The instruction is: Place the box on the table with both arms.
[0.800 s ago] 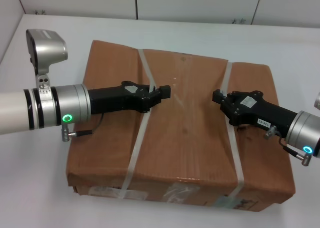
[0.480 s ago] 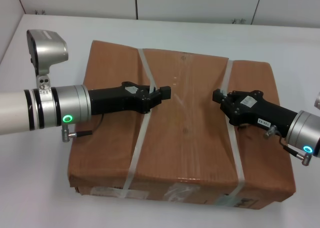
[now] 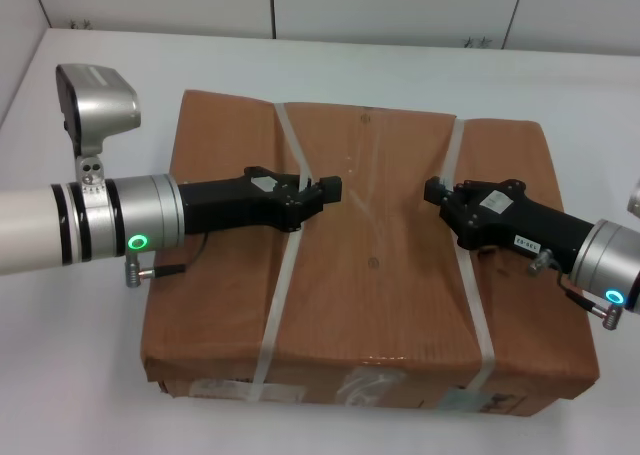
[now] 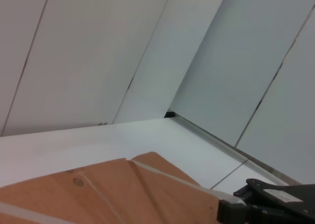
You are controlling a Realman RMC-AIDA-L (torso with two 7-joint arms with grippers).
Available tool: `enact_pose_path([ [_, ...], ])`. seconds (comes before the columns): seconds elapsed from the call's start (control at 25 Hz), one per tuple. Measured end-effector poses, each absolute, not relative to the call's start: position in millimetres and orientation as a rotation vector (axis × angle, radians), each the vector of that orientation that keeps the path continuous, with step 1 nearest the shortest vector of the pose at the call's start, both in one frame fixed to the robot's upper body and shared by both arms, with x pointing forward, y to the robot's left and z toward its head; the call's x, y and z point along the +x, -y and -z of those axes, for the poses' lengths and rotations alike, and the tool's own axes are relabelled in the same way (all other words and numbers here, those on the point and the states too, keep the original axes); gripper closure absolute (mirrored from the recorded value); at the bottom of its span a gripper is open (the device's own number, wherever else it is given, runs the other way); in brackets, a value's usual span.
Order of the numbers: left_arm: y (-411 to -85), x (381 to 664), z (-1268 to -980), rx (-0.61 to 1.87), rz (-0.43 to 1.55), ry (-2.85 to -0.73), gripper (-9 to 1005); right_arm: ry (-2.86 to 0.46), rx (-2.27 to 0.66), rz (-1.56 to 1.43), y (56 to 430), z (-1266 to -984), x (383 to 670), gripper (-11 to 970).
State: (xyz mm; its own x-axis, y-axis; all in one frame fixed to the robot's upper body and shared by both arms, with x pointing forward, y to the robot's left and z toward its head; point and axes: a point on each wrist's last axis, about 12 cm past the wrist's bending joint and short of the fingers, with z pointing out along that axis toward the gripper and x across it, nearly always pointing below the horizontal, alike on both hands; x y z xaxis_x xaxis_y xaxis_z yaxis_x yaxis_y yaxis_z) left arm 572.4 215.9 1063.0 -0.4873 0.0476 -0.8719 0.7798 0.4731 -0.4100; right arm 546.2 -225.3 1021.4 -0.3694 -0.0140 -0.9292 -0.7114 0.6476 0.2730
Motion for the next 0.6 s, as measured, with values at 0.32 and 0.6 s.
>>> enact_pose_path([
  [0.32,-211.9,576.1,-1051.4,0.688,0.97,-1.92,923,-1.885,-0.555,-0.777,226.5,-1016.7,553.6,924],
  [0.6,-206.3,582.2,-1036.4,0.722,0.802,-2.01,910,-1.991,-0.555,-0.698,217.2,-1010.6,567.2,923],
])
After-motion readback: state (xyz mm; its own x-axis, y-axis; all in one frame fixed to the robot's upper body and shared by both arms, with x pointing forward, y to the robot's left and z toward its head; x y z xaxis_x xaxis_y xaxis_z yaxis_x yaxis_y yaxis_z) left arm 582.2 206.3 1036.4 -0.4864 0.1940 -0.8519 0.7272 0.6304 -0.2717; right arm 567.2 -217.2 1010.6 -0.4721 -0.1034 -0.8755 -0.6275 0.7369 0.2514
